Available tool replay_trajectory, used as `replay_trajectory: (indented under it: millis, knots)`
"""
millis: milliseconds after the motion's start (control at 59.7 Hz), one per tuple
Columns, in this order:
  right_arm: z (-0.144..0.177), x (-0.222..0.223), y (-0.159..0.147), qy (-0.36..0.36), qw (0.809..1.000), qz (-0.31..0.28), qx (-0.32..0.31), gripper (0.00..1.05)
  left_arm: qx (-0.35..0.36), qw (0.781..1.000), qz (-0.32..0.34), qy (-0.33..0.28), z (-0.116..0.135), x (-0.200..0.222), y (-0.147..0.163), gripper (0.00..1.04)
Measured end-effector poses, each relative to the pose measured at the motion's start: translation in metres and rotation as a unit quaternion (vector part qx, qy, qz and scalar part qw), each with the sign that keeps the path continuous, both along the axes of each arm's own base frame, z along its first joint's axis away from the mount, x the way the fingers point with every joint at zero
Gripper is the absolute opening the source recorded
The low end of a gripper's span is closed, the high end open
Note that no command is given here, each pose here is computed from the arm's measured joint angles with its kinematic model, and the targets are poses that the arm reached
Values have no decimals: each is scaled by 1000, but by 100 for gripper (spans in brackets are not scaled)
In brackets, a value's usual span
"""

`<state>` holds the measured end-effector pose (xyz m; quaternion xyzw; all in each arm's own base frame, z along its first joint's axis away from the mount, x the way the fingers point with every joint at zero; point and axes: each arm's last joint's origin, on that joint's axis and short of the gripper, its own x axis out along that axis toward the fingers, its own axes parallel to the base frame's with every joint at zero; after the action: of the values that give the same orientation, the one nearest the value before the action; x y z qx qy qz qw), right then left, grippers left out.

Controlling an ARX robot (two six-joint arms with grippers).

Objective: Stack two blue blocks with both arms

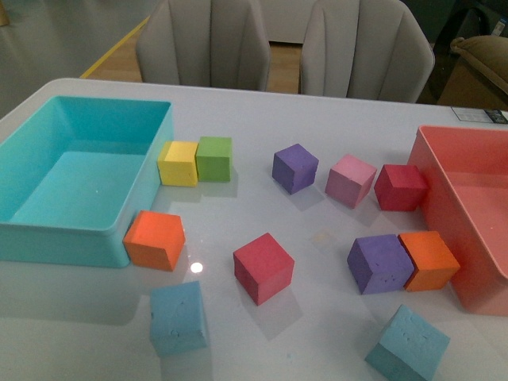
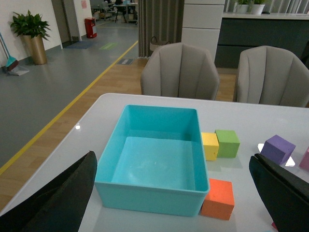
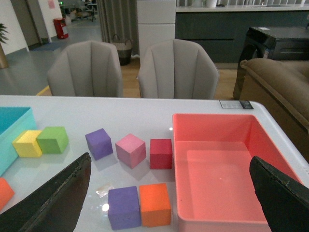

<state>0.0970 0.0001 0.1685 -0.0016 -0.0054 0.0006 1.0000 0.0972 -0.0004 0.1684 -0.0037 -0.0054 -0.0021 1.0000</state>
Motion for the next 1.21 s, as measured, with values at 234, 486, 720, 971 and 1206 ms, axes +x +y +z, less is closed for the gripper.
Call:
replay_trajectory:
  millis: [234,486,720,971,1206]
  knots:
    - [0,0,0,0,1000,0,0,96,0,1000,0,0,0,0,0,96]
    - [0,0,0,0,1000,0,0,96,0,1000,0,0,0,0,0,96]
    - [0,0,0,0,1000,0,0,96,0,1000,0,0,0,0,0,96]
    - [-38,48,14,277,944,106,-146,96,0,1000,0,0,0,0,0,96]
    - [-77,102,38,381,881,164,-227,96,0,1000,0,0,0,0,0,96]
